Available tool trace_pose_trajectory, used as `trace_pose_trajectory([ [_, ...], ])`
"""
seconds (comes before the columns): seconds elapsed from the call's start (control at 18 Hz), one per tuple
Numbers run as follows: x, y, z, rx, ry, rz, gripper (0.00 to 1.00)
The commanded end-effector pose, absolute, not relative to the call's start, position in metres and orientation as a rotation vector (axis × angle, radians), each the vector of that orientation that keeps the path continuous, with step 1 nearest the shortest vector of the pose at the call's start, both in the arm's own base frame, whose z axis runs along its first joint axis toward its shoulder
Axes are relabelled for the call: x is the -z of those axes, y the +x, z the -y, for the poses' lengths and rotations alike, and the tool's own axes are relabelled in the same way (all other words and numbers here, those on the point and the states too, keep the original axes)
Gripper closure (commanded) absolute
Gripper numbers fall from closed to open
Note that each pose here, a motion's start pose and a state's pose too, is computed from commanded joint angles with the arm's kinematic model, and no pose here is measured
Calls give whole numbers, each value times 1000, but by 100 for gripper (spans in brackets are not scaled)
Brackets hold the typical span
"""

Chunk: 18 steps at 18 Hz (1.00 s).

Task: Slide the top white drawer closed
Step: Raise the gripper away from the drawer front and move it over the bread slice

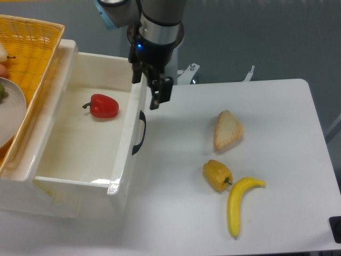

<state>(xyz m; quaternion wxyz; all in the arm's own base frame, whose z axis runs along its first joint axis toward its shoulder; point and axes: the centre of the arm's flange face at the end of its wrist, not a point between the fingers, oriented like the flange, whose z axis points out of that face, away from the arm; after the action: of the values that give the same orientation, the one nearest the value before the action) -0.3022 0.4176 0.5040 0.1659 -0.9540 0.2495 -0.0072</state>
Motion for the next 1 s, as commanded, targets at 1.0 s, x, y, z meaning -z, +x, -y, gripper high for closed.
trace_pose_trajectory([
  [1.0,-441,-395,-362,48,-2978,-237,0],
])
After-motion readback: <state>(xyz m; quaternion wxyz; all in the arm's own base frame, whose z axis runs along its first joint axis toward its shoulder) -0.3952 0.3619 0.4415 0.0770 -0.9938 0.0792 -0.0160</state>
